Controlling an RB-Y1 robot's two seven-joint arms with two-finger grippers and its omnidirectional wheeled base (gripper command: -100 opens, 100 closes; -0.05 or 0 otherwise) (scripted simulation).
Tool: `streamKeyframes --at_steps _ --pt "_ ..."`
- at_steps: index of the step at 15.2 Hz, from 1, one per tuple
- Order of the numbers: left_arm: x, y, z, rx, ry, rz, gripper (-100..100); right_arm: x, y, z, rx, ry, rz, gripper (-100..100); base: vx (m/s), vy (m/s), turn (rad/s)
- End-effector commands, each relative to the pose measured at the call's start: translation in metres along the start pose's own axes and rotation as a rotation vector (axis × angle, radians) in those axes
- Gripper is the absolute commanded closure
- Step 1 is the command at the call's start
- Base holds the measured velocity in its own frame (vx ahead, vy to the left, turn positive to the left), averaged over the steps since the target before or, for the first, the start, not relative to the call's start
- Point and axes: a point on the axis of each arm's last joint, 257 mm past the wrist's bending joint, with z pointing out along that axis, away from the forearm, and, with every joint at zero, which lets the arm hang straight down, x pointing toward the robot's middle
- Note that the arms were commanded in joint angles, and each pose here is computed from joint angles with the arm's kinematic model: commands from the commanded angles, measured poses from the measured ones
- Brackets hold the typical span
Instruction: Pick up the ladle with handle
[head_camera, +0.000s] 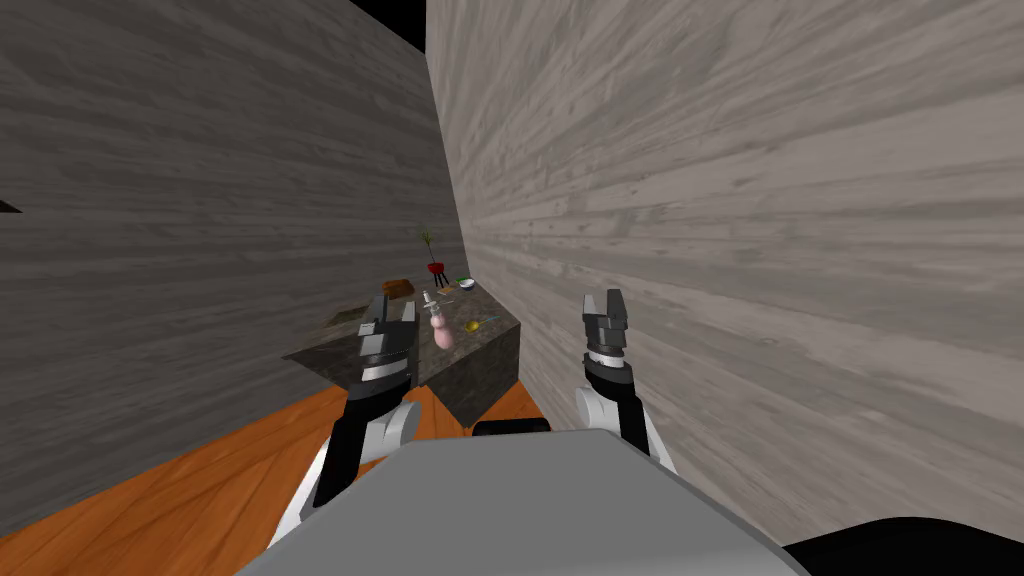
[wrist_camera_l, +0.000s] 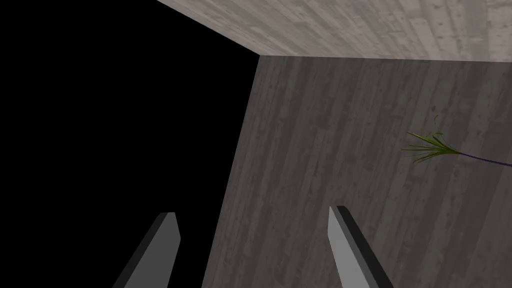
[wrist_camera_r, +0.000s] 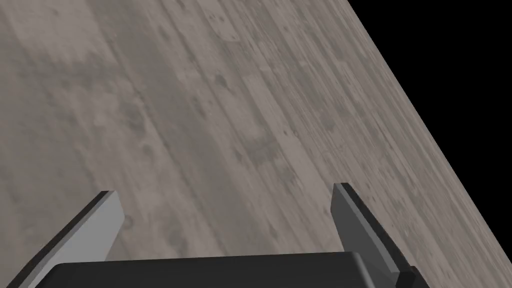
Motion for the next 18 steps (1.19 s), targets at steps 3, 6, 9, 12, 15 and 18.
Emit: streamKeyframes --at_steps 3,6,9,12,15,18 --pt "0.013 0.004 0.000 -0.005 0.071 0.059 -100 0.000 0.000 0.000 0.000 0.000 0.000 0 -0.031 0.036 -0.087" --pt "0.029 0.010 -0.001 -0.008 0.158 0.141 -100 0.000 0.000 0.000 0.000 0.000 0.000 0 -0.031 0.038 -0.136" --pt "0.048 0.019 -0.004 -0.006 0.254 0.247 -100 0.000 0.000 0.000 0.000 0.000 0.000 0 -0.017 0.021 -0.136" --pt "0.061 0.025 -0.008 0.001 0.332 0.319 -100 0.000 0.000 0.000 0.000 0.000 0.000 0 -0.009 0.012 -0.171" --pt "0.072 0.032 -0.013 0.010 0.404 0.392 -100 0.000 0.000 0.000 0.000 0.000 0.000 0 -0.006 0.007 -0.115" --pt "0.084 0.039 -0.019 0.023 0.478 0.471 -100 0.000 0.000 0.000 0.000 0.000 0.000 0 -0.006 0.008 -0.158"
